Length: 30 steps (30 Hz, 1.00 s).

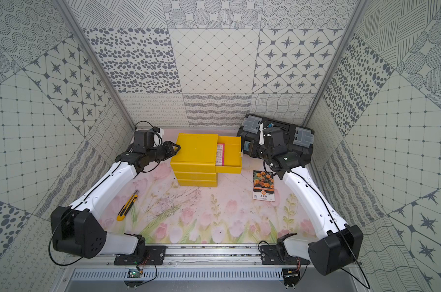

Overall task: Take the seed bags out of the drawer
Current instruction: Pick up the seed packet from the drawer.

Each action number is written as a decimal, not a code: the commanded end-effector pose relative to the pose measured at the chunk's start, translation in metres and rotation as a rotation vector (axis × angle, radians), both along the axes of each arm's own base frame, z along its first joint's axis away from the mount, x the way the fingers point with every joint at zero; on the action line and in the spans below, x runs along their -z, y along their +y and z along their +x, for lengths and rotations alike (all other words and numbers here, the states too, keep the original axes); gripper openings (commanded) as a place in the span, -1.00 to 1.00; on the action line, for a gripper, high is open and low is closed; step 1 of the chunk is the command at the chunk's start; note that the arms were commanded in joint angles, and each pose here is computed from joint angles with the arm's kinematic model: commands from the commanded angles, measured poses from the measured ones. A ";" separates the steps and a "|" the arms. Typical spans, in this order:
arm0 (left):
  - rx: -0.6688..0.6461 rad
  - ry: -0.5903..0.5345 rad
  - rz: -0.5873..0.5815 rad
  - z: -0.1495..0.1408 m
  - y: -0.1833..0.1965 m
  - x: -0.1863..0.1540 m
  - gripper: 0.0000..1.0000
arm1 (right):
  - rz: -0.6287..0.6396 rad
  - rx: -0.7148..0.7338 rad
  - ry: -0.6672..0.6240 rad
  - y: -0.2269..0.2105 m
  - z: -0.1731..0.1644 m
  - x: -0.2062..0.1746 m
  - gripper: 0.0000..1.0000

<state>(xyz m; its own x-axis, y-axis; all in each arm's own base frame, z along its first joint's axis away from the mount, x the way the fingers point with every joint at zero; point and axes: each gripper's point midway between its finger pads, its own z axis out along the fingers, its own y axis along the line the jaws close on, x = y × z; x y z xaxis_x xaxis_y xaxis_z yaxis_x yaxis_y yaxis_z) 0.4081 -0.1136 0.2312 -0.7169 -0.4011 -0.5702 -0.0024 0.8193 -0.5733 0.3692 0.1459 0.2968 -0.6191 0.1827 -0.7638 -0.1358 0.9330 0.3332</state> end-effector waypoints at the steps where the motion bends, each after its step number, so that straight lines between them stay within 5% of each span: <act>1: 0.044 0.327 0.021 -0.058 0.000 0.058 -0.25 | 0.008 -0.058 0.029 0.035 0.004 0.002 -0.15; 9: 0.045 0.325 0.033 -0.061 0.001 0.058 -0.25 | -0.017 -0.135 0.092 0.096 0.023 0.025 -0.15; 30: 0.051 0.323 0.034 -0.067 0.002 0.059 -0.25 | -0.065 -0.103 0.238 0.121 0.062 0.100 -0.08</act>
